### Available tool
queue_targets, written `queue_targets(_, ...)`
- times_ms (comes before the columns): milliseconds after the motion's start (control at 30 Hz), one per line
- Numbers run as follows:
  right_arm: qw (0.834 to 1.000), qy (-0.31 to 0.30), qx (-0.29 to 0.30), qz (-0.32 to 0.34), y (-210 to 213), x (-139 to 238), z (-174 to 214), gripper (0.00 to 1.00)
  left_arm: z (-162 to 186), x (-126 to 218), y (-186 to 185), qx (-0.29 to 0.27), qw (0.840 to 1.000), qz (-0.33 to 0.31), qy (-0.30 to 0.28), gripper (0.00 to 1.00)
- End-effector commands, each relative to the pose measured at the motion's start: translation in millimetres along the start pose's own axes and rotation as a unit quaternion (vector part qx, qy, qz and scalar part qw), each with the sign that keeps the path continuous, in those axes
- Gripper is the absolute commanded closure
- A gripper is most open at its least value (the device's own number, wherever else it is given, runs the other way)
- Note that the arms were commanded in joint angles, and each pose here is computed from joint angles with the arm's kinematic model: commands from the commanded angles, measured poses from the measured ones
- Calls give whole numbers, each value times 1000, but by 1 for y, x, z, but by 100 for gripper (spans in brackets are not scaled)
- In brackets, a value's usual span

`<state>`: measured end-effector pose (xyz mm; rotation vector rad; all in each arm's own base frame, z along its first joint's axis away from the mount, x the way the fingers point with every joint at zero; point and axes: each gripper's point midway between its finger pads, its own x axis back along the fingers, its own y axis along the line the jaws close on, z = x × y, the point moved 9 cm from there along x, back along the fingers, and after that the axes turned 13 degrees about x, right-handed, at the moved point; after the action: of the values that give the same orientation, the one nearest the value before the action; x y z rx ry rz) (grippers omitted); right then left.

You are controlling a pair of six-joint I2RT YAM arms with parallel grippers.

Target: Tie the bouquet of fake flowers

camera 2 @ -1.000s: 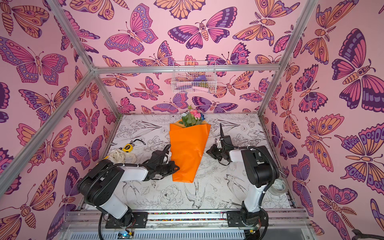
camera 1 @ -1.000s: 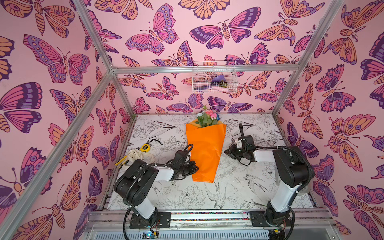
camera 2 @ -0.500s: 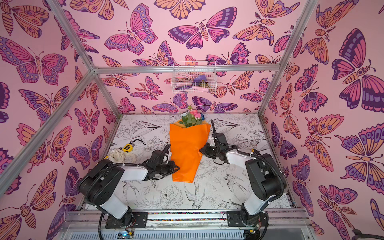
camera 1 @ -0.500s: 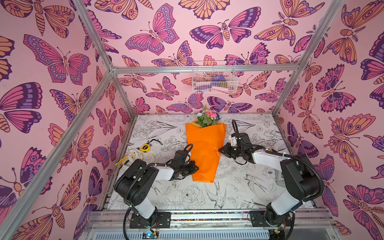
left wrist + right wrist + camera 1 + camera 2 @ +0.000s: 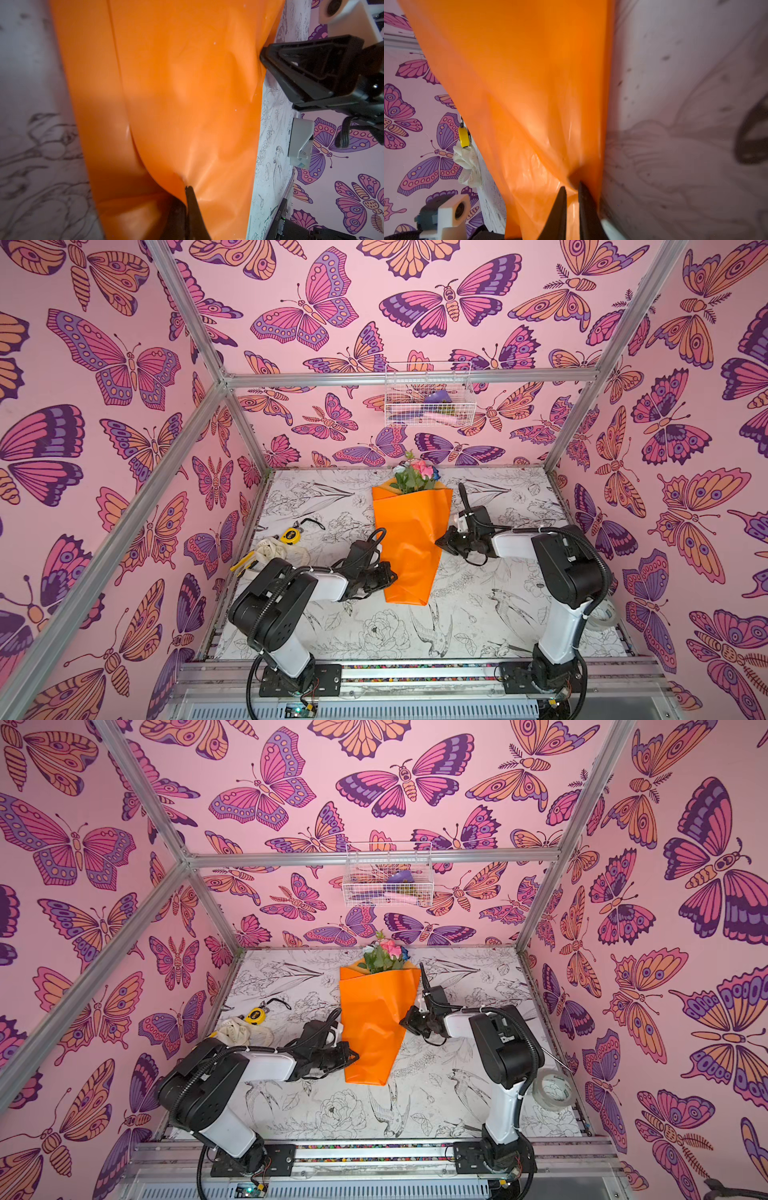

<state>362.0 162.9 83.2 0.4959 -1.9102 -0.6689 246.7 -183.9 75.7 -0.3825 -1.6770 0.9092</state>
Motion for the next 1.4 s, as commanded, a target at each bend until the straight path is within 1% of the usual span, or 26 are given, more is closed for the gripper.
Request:
queue_targets(0,999,-12,-18,35,-25,-5,-12,84,26,-1,59,55,988,-138,44,100)
queue_targets(100,998,-12,-32,47,-38,-7,-20,84,27,-1,59,56,988,-137,45,100)
queue_targets(200,997,-17,-41,55,-43,-2,-28,84,26,0,55,56,989,-131,44,100)
queue_targets(300,997,-29,-34,57,-39,14,-33,82,23,1,48,54,991,-117,43,100)
queue_targets(367,998,-35,-20,56,-31,26,-35,79,22,2,43,50,992,-107,44,97)
queue_targets(433,998,-36,-10,53,-24,36,-34,75,19,3,37,47,993,-97,42,91)
queue_targets(500,998,-36,-3,50,-19,45,-32,72,17,6,29,45,995,-85,39,80)
queue_targets(600,998,-40,1,42,-13,58,-26,68,16,11,21,46,996,-72,32,69)
queue_targets(833,998,-55,5,41,-8,80,-3,57,16,38,1,43,997,-59,13,52)
queue_targets(933,998,-49,15,46,-3,83,10,52,17,55,-6,43,997,-69,-4,45)
queue_targets(1000,998,-36,20,53,-2,79,19,47,18,68,-9,43,995,-86,-19,38)
queue_targets(1033,998,-40,28,47,4,83,22,44,18,73,-8,46,993,-102,-25,34)
queue_targets(1067,998,-38,31,46,6,82,26,42,17,85,-15,39,994,-95,-41,31)
queue_targets(1167,998,-28,39,44,10,78,36,38,15,102,-17,26,990,-115,-71,24)
queue_targets(1233,998,-22,44,42,13,73,42,37,10,108,-16,23,987,-127,-92,16)
queue_targets(1267,998,-19,46,41,14,69,44,36,6,108,-16,19,987,-127,-101,11)
queue_targets(1367,998,-9,55,37,22,58,48,36,-9,106,-26,-1,986,-116,-118,0)
